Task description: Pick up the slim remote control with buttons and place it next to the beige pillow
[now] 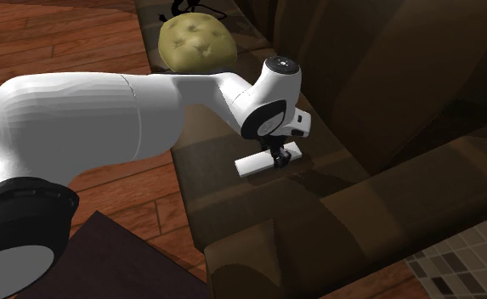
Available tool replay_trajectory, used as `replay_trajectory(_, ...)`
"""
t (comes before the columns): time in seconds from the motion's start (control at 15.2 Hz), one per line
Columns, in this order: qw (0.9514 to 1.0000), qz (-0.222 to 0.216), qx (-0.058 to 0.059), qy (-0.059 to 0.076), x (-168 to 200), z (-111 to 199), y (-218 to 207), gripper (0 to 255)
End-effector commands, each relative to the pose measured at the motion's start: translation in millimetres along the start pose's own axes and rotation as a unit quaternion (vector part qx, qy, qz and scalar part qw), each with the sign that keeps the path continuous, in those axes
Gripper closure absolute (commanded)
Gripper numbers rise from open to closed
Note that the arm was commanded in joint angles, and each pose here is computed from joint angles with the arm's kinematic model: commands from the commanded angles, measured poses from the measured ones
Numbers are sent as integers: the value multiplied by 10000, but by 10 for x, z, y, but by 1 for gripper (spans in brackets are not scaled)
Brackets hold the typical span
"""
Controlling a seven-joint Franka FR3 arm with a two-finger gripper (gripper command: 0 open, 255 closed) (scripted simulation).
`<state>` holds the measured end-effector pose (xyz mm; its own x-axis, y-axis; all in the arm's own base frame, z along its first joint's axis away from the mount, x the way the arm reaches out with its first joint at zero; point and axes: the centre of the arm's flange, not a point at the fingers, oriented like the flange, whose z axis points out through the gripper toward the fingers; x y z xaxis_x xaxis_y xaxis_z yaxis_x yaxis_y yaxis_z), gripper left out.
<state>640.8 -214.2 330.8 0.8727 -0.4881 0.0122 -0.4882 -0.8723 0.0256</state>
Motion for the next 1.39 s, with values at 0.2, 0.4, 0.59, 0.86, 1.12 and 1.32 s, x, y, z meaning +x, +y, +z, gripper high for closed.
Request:
replay_trajectory(0.2, 10000, -1, -1, -2, 0, -50, 0, 255)
replay_trajectory(0.4, 10000, -1, -1, -2, 2, -209, 5, 255)
replay_trajectory(0.59, 10000, -1, -1, -2, 5, -367, 8, 255)
replay_trajectory(0.86, 10000, -1, -1, -2, 7, -578, 14, 255)
replay_trajectory(1.12, 10000, -1, -1, -2, 10, -789, 19, 255)
replay_trajectory(1.32, 10000, -1, -1, -2, 12, -948, 23, 255)
